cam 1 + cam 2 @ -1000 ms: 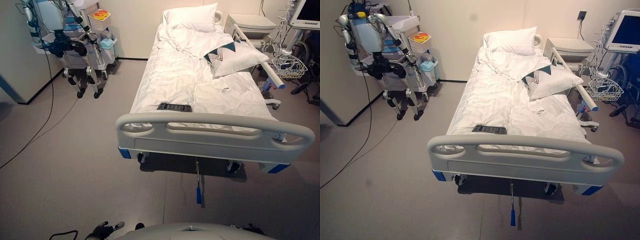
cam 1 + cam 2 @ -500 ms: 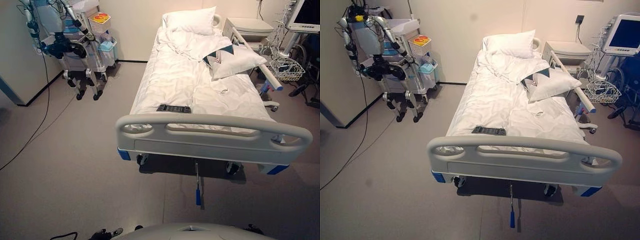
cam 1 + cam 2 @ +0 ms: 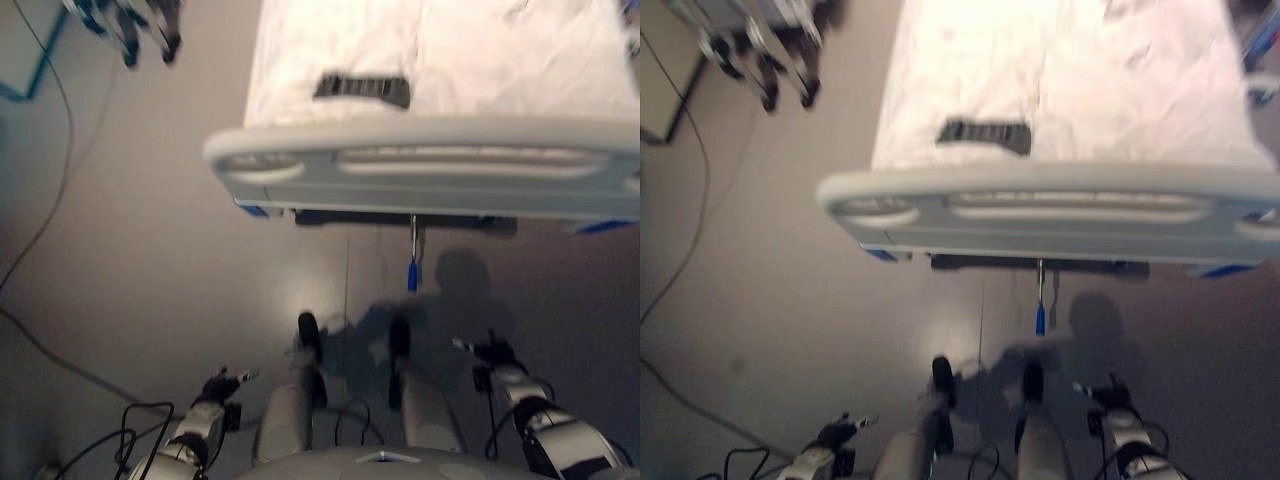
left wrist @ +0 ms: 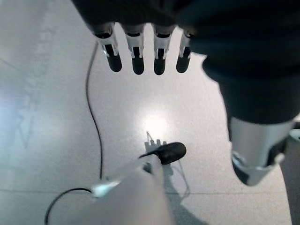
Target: Raise the hospital bed
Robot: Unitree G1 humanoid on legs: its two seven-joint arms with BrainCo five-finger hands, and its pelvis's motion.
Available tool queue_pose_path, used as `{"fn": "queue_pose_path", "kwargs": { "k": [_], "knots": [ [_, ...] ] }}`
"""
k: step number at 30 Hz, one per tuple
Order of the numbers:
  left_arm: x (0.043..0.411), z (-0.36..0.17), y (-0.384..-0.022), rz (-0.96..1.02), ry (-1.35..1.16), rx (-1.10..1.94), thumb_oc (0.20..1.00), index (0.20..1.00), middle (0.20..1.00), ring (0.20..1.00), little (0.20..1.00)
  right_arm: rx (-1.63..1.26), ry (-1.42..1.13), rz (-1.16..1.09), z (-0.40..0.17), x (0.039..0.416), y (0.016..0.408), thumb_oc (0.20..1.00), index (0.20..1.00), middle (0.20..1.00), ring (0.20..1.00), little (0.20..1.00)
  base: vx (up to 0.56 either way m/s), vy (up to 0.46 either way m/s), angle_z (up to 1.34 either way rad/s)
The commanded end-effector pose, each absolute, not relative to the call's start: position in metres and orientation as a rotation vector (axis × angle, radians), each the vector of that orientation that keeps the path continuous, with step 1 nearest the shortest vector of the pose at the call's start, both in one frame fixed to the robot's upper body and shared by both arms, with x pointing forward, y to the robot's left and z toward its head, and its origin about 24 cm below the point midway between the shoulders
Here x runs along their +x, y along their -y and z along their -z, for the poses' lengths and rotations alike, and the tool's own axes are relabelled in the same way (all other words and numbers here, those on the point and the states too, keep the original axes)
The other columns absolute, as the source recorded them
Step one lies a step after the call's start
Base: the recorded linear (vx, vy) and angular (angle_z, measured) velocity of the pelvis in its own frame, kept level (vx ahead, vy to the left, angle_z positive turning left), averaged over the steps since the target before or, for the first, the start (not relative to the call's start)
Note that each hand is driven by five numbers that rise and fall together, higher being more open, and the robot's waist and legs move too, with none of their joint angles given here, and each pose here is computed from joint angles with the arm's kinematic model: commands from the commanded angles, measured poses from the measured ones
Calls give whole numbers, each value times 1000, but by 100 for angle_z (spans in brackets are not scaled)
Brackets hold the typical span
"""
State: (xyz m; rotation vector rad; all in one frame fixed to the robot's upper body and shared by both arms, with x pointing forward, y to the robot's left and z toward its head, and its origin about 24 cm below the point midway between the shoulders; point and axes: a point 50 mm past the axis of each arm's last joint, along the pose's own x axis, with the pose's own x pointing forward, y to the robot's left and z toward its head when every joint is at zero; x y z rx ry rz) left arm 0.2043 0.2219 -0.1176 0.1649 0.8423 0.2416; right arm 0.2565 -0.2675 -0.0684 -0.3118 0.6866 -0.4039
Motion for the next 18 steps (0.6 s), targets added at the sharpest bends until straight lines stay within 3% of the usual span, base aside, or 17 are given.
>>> {"fn": "queue_pose_path", "kwargs": {
  "k": [1,3,7,18],
  "knots": [
    [221,106,-222,-347,-748,66,1000,1000,1000,1000,1000,-305,-587,434,55,269,263,1000,1000,1000,1000,1000,-140,-67,8],
    [254,74,-205,-346,-535,-101,1000,1000,1000,1000,1000,-279,-467,432,29,297,250,1000,1000,1000,1000,1000,-92,-57,15],
    [275,33,-189,-312,-312,-218,1000,1000,1000,1000,1000,-252,-367,446,5,317,246,1000,1000,1000,1000,1000,12,-24,19],
    [282,-28,-195,-378,-11,-415,1000,1000,1000,1000,1000,-120,-170,452,-51,354,230,1000,1000,1000,1000,1000,4,12,2]
  ]
}}
